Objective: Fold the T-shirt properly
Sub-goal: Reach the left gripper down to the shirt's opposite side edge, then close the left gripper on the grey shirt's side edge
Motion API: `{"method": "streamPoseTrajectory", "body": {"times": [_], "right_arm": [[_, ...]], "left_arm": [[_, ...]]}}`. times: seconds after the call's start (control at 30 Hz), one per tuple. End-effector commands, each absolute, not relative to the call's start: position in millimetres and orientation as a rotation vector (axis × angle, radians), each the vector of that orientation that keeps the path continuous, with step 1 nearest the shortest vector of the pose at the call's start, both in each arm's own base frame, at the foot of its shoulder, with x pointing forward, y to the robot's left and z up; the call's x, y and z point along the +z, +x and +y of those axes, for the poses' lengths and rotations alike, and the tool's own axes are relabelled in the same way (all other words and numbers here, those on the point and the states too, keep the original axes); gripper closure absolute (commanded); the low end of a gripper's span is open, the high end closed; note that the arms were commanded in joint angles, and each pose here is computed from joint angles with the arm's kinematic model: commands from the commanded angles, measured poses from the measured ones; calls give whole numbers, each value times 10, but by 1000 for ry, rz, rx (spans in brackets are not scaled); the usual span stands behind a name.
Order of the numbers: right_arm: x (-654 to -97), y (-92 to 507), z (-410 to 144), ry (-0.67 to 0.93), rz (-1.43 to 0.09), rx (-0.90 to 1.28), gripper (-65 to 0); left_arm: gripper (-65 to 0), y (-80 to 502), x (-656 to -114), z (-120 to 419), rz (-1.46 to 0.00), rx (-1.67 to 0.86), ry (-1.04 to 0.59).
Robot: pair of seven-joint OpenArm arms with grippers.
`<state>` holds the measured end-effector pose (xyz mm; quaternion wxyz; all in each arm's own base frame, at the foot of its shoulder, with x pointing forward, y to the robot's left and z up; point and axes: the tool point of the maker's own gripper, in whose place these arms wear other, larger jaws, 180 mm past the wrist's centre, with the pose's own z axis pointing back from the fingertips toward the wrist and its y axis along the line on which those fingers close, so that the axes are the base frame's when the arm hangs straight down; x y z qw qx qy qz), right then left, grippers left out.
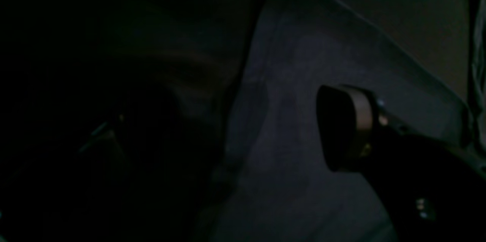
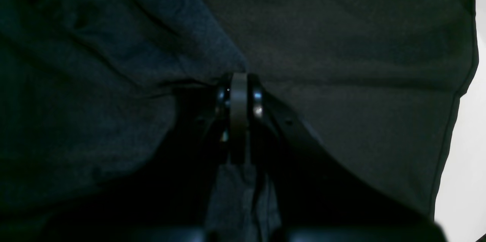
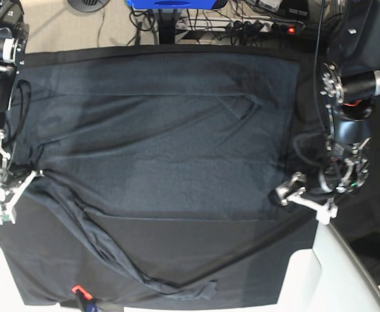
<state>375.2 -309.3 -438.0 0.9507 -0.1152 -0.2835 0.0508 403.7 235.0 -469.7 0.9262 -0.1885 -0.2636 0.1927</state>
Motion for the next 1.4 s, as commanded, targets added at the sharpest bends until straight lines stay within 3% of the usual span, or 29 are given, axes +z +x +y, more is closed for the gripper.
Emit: {"method": "streamPoseTrajectory", "body": {"times": [0.0,0.23,0.33,0.47,0.5,0.53,0.93,1.37], "right_arm": [[-4165,3914,-3192,-262,-637,99,-5],[-4165,3914,-3192,-262,-637,99,-5],[-4171,3908,-3192,-262,-635,99,-5],[-4171,3908,-3192,-262,-635,99,-5],[-4176,3905,-3193,-262,-634,99,-5],[-4176,3905,-3193,-262,-634,99,-5],[-4181,3902,-3193,-261,-633,99,-5],[-4184,3903,-3185,-260,-633,99,-5]], "left_arm": [[-591,3960,-4770,2144,-489,369,-416],[-568,3838,-4843,2013,-477,346,-427],[-402,3804,-4854,2111,-486,393,-431],[-81,3765,-4843,2308,-514,495,-446],[-20,3755,-4835,2376,-518,506,-439],[0,3744,-4830,2410,-515,509,-436],[0,3591,-4438,2344,-501,436,-380],[0,3358,-4426,2234,-476,401,-370]]}}
